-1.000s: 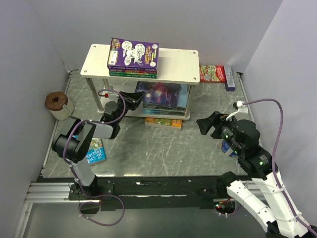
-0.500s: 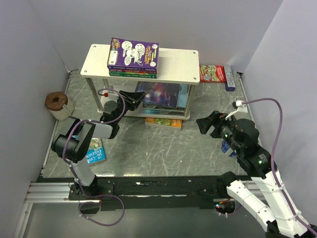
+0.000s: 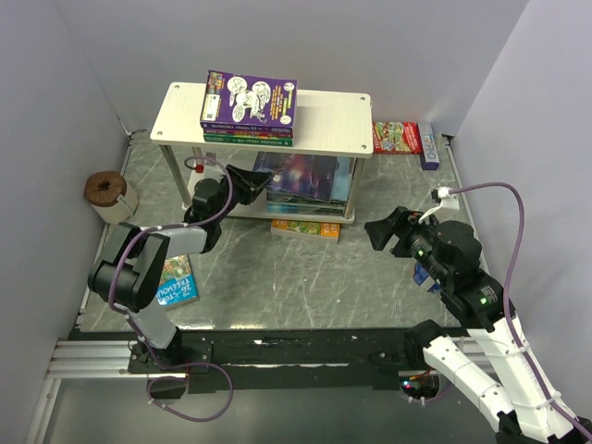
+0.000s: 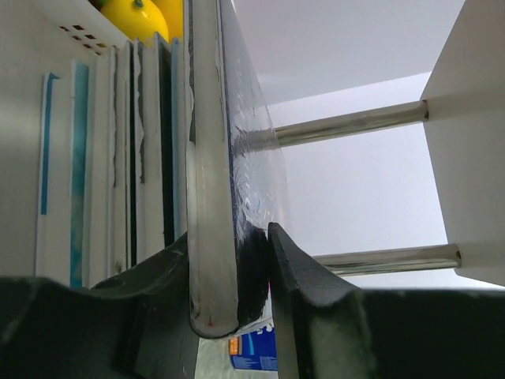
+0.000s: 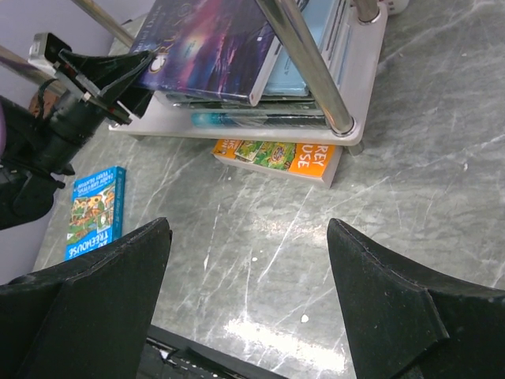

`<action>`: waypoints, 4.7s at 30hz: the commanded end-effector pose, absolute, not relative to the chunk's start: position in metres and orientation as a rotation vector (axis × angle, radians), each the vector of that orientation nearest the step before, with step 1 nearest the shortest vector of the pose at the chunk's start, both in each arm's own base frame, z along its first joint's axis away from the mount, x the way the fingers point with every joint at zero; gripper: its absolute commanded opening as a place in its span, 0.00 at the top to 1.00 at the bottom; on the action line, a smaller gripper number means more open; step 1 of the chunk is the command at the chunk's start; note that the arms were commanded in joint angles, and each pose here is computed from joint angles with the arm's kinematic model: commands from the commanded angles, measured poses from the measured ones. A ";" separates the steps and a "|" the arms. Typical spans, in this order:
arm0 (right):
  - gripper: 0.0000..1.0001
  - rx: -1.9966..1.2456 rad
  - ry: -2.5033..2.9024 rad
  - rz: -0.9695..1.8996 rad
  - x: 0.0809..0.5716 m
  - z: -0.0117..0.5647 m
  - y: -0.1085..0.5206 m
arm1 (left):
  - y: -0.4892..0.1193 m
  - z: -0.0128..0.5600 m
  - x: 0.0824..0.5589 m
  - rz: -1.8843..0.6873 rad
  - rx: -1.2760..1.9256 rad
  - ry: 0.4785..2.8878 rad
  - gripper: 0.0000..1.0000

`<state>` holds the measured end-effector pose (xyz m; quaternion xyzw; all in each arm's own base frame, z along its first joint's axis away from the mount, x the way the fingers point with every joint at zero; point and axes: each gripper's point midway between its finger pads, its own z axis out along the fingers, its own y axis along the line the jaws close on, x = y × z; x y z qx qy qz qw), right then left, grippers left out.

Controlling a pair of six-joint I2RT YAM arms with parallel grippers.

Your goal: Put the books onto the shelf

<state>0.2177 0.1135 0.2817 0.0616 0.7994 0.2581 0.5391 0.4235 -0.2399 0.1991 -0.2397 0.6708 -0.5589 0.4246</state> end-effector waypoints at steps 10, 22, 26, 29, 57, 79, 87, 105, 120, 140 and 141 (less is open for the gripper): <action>0.13 0.162 1.835 0.643 0.222 0.299 0.114 | -0.260 0.208 0.418 -1.288 -0.361 1.838 0.52; 0.13 0.160 1.837 0.657 0.223 0.297 0.117 | -0.232 0.175 0.423 -0.979 -0.422 2.014 0.39; 0.13 0.160 1.837 0.656 0.223 0.296 0.117 | -0.227 0.176 0.424 -0.936 -0.419 2.018 0.38; 0.13 0.157 1.834 0.658 0.222 0.296 0.117 | -0.222 0.180 0.426 -0.905 -0.417 2.010 0.37; 0.14 0.199 1.835 0.632 0.226 0.290 0.112 | -0.189 0.225 0.433 -0.807 -0.441 1.876 0.42; 0.20 0.280 1.864 0.602 0.240 0.268 0.110 | -0.207 0.224 0.416 -1.079 -0.460 1.737 0.85; 0.20 0.282 1.875 0.608 0.241 0.265 0.112 | -0.218 0.225 0.410 -1.153 -0.457 1.724 0.84; 0.20 0.283 1.890 0.604 0.241 0.259 0.111 | -0.239 0.240 0.417 -1.208 -0.401 1.714 0.81; 0.20 0.283 1.896 0.590 0.240 0.254 0.109 | -0.241 0.238 0.424 -1.203 -0.400 1.724 0.71; 0.19 0.271 1.910 0.573 0.231 0.242 0.104 | -0.156 0.239 0.313 -0.862 -0.480 1.792 0.42; 0.19 0.265 1.917 0.574 0.231 0.238 0.105 | -0.163 0.232 0.302 -0.860 -0.458 1.820 0.42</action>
